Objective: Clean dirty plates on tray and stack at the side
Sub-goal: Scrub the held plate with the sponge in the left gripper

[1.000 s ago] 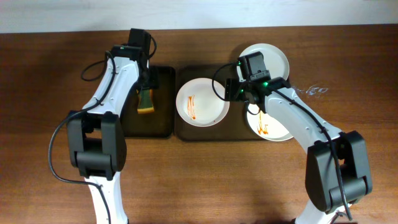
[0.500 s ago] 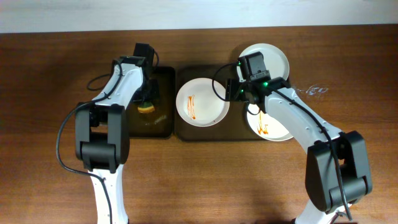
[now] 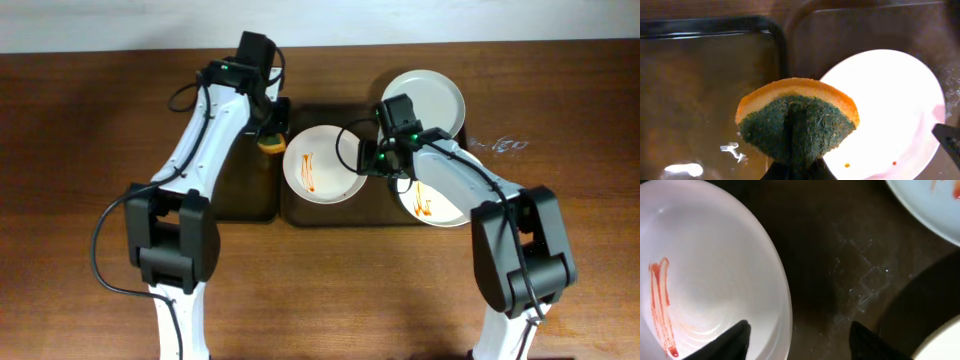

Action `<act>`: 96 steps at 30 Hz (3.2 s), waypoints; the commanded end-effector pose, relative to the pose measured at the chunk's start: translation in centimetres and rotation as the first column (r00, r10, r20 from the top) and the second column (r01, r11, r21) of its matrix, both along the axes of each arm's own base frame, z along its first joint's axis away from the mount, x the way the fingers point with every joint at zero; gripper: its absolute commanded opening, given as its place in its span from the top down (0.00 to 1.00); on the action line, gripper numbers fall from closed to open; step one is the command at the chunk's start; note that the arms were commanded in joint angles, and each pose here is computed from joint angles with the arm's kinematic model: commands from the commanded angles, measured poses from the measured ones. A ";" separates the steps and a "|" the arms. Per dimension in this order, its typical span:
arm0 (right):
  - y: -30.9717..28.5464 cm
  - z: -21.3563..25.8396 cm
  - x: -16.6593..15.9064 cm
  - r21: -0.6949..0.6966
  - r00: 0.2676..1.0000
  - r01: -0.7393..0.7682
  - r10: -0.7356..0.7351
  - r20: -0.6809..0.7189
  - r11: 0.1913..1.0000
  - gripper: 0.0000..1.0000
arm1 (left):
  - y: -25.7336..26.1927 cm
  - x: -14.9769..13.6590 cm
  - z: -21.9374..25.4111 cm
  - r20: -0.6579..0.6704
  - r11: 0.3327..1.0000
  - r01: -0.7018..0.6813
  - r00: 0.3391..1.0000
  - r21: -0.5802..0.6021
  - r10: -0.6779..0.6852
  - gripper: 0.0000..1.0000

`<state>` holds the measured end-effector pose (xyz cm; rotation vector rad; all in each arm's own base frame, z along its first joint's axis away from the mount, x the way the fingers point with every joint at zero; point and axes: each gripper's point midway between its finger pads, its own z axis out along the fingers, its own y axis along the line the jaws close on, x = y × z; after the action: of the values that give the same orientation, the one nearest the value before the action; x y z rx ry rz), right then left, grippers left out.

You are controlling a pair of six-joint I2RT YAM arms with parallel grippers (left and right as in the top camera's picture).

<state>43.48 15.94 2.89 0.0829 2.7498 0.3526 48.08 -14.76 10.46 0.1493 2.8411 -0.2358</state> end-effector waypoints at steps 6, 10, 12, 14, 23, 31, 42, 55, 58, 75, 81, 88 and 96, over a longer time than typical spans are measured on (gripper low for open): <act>1.9 -2.7 0.0 0.024 1.000 -0.007 0.007 -0.021 1.000 0.56 | -1.6 1.0 1.5 0.079 0.999 0.045 0.996 -0.024 -0.043 1.00; 1.8 -3.1 0.1 0.025 0.999 0.019 -0.018 -0.027 1.000 0.81 | -2.7 1.6 1.9 0.116 0.997 0.063 0.992 -0.033 -0.059 1.00; 1.7 -3.2 0.0 0.023 0.999 0.019 -0.018 -0.033 1.000 0.90 | -3.3 1.7 2.0 0.129 0.997 0.073 0.989 -0.036 -0.067 1.00; 1.3 -3.2 -0.5 0.013 0.997 0.035 -0.034 -0.071 0.999 0.96 | -4.1 1.6 1.6 0.129 0.996 0.087 0.988 -0.036 -0.081 1.00; -0.6 -2.3 -0.8 0.048 0.986 0.084 -0.076 -0.151 0.995 0.96 | -7.7 -1.3 -8.7 -0.062 0.989 0.126 0.991 0.081 -0.121 1.00; -0.5 -2.1 -0.1 0.062 0.989 0.084 -0.075 -0.124 0.995 0.96 | -5.8 -5.9 -11.8 -0.263 0.967 0.151 0.960 0.203 -0.094 1.00; -0.1 -1.9 0.3 0.083 0.992 0.077 -0.067 -0.109 0.994 0.96 | -9.8 -2.9 -11.4 -0.100 0.919 0.389 0.919 0.066 -0.382 1.00; -0.9 -2.2 3.1 0.052 0.989 0.147 -0.147 -0.008 0.988 0.96 | -8.4 -2.4 -8.5 -0.035 0.976 -0.119 0.991 0.181 0.127 1.00; -0.6 -2.2 2.9 0.068 0.990 0.138 -0.137 -0.019 0.988 0.96 | -5.8 -2.6 -7.7 0.096 0.889 -0.154 0.988 0.431 0.125 1.00; -2.6 -2.6 2.0 0.105 0.990 0.120 -0.111 -0.088 0.987 0.96 | -9.6 1.1 -10.2 0.008 0.978 -0.204 0.979 -0.037 0.204 1.00; -2.4 -2.9 1.8 0.115 0.990 0.108 -0.097 -0.101 0.987 0.96 | -8.7 2.4 -9.3 -0.005 0.980 0.013 1.000 -0.201 -0.014 1.00; -2.1 -2.8 1.7 0.127 0.991 0.096 -0.083 -0.102 0.987 0.96 | -13.1 -4.8 -9.4 -0.245 0.941 0.069 0.957 -0.330 -0.156 1.00; -2.1 -2.8 1.8 0.130 0.992 0.095 -0.082 -0.099 0.987 0.96 | -8.2 2.2 -10.2 0.020 0.959 -0.279 0.960 -0.048 0.281 1.00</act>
<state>45.48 13.47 0.85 0.2893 2.7785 0.5118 47.75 -27.64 1.38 0.0734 2.8578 -0.5712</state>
